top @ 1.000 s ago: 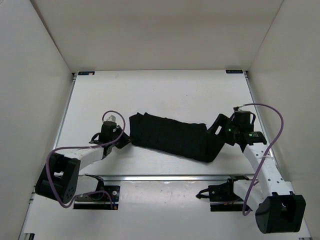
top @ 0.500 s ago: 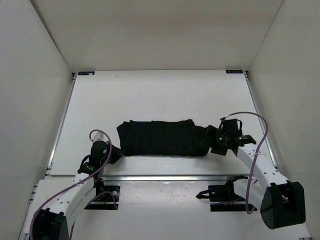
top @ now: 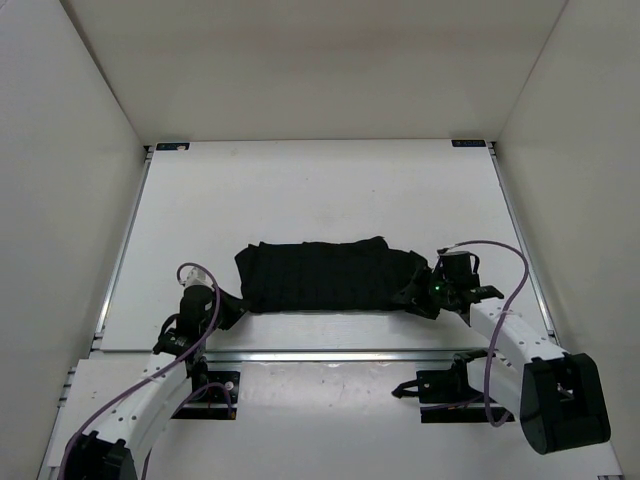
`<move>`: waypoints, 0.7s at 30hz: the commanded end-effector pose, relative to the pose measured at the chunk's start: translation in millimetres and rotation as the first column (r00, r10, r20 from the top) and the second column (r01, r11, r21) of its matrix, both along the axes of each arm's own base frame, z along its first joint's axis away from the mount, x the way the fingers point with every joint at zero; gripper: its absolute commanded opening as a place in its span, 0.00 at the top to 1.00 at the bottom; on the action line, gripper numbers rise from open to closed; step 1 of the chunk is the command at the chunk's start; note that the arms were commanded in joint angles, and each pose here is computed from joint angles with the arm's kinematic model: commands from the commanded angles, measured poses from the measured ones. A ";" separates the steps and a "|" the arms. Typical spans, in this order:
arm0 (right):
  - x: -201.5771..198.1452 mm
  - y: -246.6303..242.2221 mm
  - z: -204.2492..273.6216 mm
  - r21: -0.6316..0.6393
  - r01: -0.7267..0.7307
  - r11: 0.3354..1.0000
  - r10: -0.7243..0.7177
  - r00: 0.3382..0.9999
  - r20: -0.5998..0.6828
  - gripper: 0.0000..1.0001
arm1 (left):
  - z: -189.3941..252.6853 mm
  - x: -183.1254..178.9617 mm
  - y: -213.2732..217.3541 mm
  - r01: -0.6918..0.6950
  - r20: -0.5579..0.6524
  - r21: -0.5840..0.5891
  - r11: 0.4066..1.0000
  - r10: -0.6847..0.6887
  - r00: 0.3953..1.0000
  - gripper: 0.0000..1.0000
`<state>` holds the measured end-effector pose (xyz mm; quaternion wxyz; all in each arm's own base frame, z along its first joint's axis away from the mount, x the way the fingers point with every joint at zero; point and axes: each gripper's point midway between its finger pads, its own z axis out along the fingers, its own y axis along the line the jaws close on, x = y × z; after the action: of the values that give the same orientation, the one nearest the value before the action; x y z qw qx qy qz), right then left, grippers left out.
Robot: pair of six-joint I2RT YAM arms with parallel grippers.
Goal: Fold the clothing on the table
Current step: Fold the skirt
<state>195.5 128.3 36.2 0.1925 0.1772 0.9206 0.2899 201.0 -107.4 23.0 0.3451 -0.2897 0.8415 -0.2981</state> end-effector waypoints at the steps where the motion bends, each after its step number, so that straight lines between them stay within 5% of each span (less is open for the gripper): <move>1: 12.7 -4.0 -5.0 0.025 0.041 0.999 -0.041 0.999 0.014 0.51 | -16.0 -10.1 -1.5 0.017 -0.039 -0.004 1.000 -0.017 0.999 1.00; 3: 23.3 -9.6 2.6 0.009 0.048 0.999 -0.048 0.998 0.029 1.00 | -19.8 -12.8 -0.9 0.021 -0.058 0.003 1.000 -0.021 0.998 1.00; 9: 41.1 -46.1 29.5 -0.096 0.069 0.993 -0.057 0.991 0.122 1.00 | -20.1 -12.5 -16.0 0.094 -0.064 -0.022 0.995 -0.095 0.993 1.00; 21: 70.2 -100.7 67.1 -0.357 0.010 0.934 0.019 0.997 0.078 1.00 | 0.5 41.5 -91.9 0.293 -0.060 0.036 0.955 -0.291 0.955 1.00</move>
<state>252.5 35.8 89.9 0.2497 0.1688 0.9389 0.1662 223.9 -189.8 15.8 0.2578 -0.1824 0.8943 -0.3170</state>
